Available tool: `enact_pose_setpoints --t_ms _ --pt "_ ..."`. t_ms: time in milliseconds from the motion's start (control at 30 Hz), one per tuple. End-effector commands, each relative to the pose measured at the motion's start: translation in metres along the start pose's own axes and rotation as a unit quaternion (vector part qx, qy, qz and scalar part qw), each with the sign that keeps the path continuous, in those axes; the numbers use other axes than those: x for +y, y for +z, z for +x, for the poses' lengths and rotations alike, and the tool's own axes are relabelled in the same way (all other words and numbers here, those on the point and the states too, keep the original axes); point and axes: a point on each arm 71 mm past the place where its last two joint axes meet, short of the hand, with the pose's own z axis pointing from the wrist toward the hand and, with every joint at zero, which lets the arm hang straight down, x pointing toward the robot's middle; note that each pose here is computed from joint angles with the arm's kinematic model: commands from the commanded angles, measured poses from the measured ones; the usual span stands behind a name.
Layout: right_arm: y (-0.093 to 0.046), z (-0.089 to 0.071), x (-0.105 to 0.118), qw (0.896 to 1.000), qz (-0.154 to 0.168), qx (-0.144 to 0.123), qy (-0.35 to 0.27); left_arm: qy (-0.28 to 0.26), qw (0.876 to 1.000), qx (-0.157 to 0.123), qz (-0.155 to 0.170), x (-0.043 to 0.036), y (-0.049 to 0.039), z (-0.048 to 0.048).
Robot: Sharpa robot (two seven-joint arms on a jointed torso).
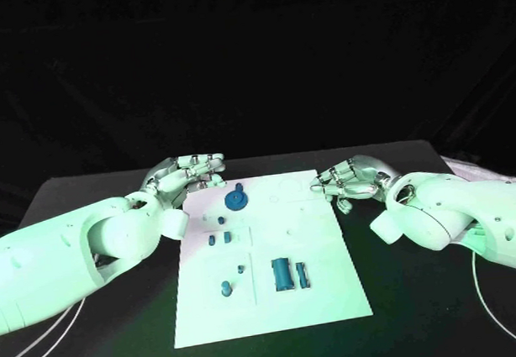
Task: Assemble the parts on the task board
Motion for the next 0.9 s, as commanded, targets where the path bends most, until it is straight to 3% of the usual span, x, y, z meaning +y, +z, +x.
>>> enact_pose_setpoints --t_ms 33,200,433,467,633,900 --pt "0.013 -0.014 0.005 0.988 -0.065 -0.023 0.138 -0.013 0.999 -0.04 0.034 -0.0005 0.0043 -0.0046" --pt "0.033 -0.026 0.005 0.978 -0.092 -0.035 0.183 -0.006 0.997 -0.058 0.043 0.0077 0.0108 -0.0075" --pt "0.051 -0.028 0.007 0.971 -0.121 -0.036 0.204 -0.002 0.996 -0.081 0.046 0.0192 0.0192 -0.0077" --pt "0.05 -0.029 0.003 0.982 -0.081 -0.053 0.163 -0.003 0.998 -0.06 0.024 0.0213 0.0186 -0.0054" --pt "0.049 -0.026 0.003 0.981 -0.083 -0.058 0.167 0.0 0.998 -0.065 0.025 0.0223 0.0176 -0.0035" --pt "0.038 -0.002 0.0 0.972 -0.087 -0.105 0.191 0.028 0.993 -0.104 0.036 0.0291 0.0084 0.0113"
